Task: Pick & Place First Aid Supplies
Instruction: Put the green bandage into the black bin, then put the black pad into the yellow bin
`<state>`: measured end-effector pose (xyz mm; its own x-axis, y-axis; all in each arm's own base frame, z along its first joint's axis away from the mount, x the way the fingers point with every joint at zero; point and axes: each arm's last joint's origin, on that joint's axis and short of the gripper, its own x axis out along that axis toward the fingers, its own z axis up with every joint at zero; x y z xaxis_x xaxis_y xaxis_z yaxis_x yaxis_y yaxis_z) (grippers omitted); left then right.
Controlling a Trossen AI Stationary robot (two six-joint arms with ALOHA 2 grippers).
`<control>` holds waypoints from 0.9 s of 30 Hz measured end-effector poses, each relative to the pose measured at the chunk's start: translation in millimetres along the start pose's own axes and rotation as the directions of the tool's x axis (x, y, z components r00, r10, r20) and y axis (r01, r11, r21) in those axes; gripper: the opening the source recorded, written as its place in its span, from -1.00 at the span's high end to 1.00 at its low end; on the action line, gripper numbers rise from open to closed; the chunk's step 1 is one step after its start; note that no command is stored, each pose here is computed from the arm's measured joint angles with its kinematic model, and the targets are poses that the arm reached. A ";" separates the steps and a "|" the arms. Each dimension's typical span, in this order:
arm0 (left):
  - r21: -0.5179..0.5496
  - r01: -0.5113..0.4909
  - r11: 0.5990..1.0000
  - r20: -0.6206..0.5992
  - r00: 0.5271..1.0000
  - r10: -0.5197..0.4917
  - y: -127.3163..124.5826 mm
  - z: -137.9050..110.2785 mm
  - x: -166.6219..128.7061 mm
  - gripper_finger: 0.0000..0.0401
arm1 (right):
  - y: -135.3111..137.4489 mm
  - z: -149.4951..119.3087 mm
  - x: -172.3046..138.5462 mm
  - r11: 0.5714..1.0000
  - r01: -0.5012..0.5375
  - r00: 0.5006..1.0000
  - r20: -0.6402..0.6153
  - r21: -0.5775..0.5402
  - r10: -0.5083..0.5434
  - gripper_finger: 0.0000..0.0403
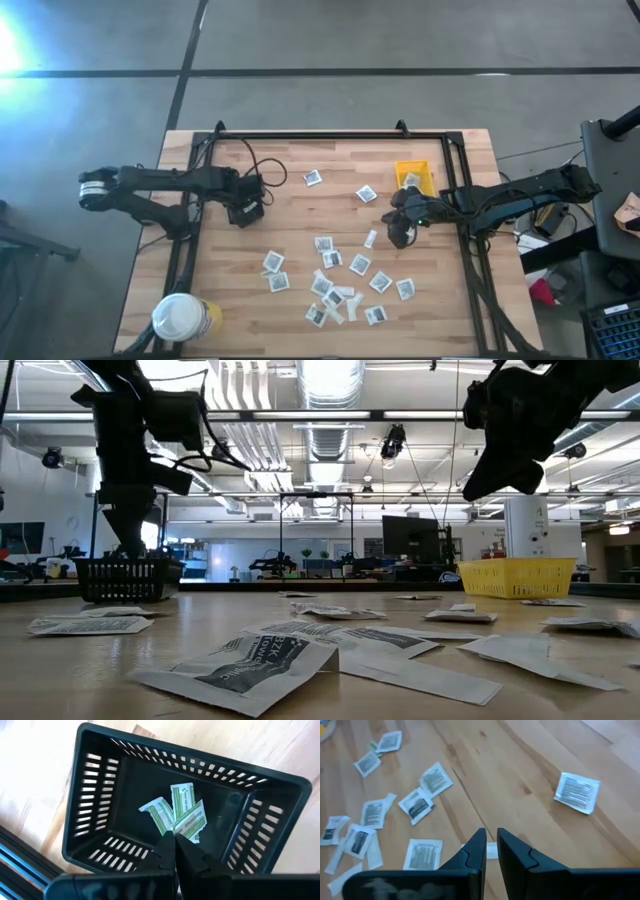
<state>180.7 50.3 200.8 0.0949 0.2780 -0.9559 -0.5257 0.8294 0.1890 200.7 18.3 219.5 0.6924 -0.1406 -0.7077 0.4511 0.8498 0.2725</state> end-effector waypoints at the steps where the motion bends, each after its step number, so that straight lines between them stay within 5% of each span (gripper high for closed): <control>1: 0.001 -0.001 1.000 -0.003 1.000 0.001 -0.2 0.2 0.6 0.98 | 0.6 -0.2 -0.1 1.000 -0.003 1.000 0.001 -0.002 0.003 0.78; 18: 0.022 -0.055 0.998 0.045 0.998 0.054 1.0 4.6 -0.8 0.26 | -0.1 -0.8 -0.1 0.999 -0.002 1.000 -0.010 -0.034 0.002 0.78; 27: 0.023 -0.053 0.998 0.045 0.998 0.052 4.7 15.1 -26.8 0.19 | 3.1 -0.7 -3.4 0.995 -0.085 0.992 -0.093 -0.052 0.080 0.56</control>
<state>188.5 54.1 230.7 0.1052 0.3422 -0.9337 -0.5105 0.8244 0.2446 199.3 21.7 222.4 0.6705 -0.0244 -0.7415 0.3610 0.8839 0.2974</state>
